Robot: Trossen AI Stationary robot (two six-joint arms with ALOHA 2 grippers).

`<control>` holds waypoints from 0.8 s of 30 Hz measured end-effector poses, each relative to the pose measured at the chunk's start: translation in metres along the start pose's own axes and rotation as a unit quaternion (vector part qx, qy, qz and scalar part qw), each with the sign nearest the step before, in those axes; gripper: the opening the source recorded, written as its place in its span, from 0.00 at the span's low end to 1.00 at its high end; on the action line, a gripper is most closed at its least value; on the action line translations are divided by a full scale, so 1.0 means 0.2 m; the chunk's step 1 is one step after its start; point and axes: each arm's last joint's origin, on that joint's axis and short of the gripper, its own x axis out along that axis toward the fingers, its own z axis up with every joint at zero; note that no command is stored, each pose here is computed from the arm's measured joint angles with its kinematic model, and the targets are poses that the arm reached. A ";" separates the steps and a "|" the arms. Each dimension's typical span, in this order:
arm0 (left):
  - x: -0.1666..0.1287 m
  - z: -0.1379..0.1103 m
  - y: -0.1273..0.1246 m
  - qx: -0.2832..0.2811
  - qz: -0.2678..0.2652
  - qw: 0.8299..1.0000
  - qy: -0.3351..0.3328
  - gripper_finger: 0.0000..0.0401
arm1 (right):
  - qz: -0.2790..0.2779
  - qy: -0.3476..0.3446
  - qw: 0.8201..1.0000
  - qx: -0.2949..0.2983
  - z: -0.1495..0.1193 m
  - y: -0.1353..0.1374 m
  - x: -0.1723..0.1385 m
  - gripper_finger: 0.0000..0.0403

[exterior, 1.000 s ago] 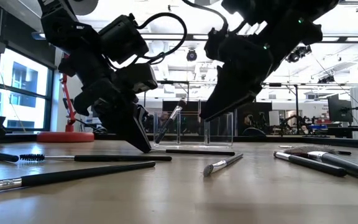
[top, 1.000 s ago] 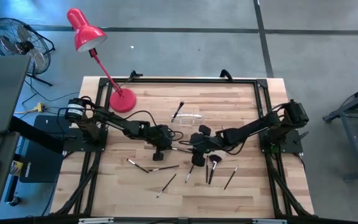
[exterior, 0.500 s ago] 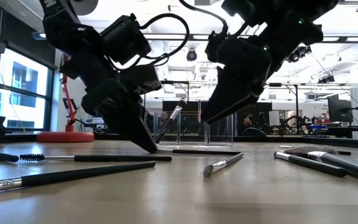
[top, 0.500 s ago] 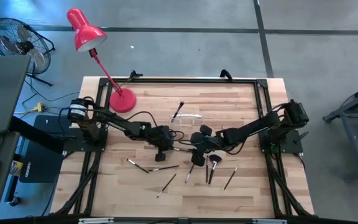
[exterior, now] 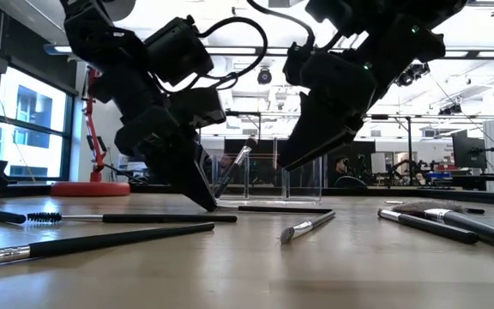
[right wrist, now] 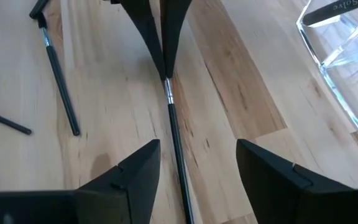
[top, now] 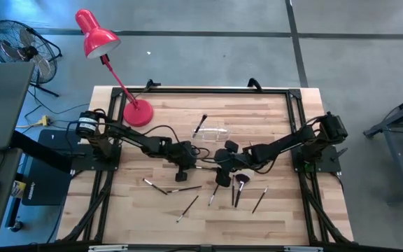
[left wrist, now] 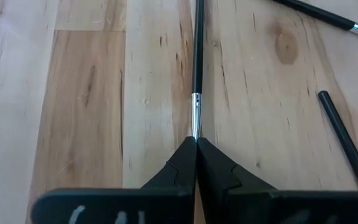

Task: Pick & Place Makeup Supplies
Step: Put the makeup brush into the transparent organizer

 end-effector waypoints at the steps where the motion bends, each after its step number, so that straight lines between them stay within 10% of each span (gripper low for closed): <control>1: 0.00 0.01 0.00 0.000 0.001 1.000 0.002 0.00 | 0.000 0.000 1.000 -0.004 0.00 0.00 0.00 0.51; 24: -0.05 0.22 -0.02 0.026 -0.007 1.000 0.008 0.00 | -0.014 0.034 0.998 -0.044 -0.02 -0.04 0.01 0.51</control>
